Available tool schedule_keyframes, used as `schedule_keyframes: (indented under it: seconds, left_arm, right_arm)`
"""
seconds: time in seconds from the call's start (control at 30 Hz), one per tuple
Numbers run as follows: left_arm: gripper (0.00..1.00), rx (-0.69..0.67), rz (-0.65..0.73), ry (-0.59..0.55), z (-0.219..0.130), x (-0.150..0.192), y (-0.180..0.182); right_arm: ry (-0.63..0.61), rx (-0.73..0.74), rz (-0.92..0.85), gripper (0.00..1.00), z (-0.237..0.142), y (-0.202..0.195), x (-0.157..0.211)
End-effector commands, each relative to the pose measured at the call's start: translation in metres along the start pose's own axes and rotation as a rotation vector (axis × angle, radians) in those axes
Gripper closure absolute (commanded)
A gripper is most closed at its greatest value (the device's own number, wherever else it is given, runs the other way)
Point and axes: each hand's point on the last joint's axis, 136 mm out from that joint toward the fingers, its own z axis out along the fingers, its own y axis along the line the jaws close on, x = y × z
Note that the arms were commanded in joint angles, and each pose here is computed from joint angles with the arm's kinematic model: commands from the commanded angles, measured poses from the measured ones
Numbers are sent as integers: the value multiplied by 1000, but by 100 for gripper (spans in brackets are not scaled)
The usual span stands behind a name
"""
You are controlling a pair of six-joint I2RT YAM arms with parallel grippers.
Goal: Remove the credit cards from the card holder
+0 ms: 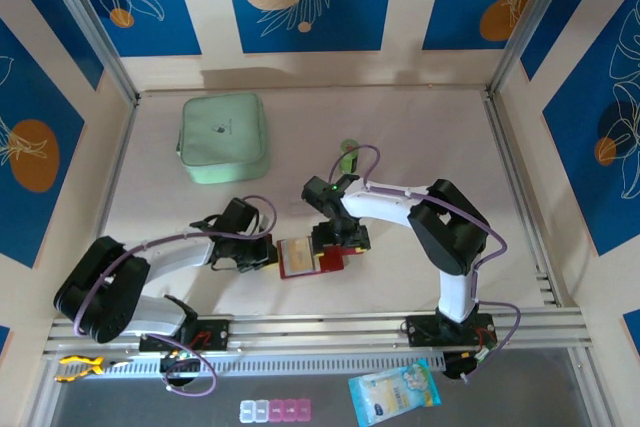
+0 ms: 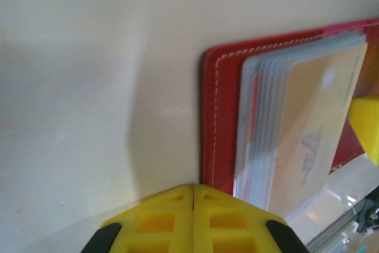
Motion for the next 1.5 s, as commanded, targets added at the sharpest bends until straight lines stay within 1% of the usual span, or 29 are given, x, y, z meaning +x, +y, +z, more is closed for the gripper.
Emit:
schedule_keyframes:
  seconds: [0.0,0.07,0.2,0.3,0.37,0.43,0.6,0.73,0.83,1.0,1.13,1.27,1.37,1.47]
  left_arm:
    - [100,-34,27,15,-8,2,-3]
    - [100,-34,24,-8,-12,-2,-6]
    - [98,-60,22,-106,-31,-15,-10]
    - [98,-25,4,-162,-41,-23,-21]
    - [98,10,-6,-181,-43,-27,-28]
    - [98,31,-17,-186,-39,-29,-30]
    - [97,59,-29,-150,-30,-28,-35]
    - [96,81,-28,-150,-30,-30,-41]
    - [96,83,-25,-152,-30,-30,-43]
    - [96,80,-40,-145,-24,-30,-43]
    - [97,77,-25,-125,-18,-26,-47]
    - [98,91,-19,-110,-11,-25,-51]
    - [99,86,-13,-94,-7,-22,-51]
    - [99,73,-11,-83,-4,-18,-49]
  right_arm:
    - [68,3,4,11,14,-4,18]
    - [64,3,8,11,11,-2,19]
    - [65,3,19,11,7,0,21]
    - [67,3,25,11,7,1,23]
    - [75,15,26,11,7,-2,25]
    - [81,27,31,11,7,-5,26]
    - [84,16,37,12,8,-4,26]
    - [63,-7,36,16,-1,2,22]
    - [7,-47,18,17,-15,9,17]
    - [-53,-121,7,18,-35,20,10]
    - [-82,-220,-13,19,-49,36,7]
    - [-83,-347,-22,25,-53,58,6]
    - [-69,-454,-34,32,-54,75,9]
    - [-60,-498,-34,47,-50,82,10]
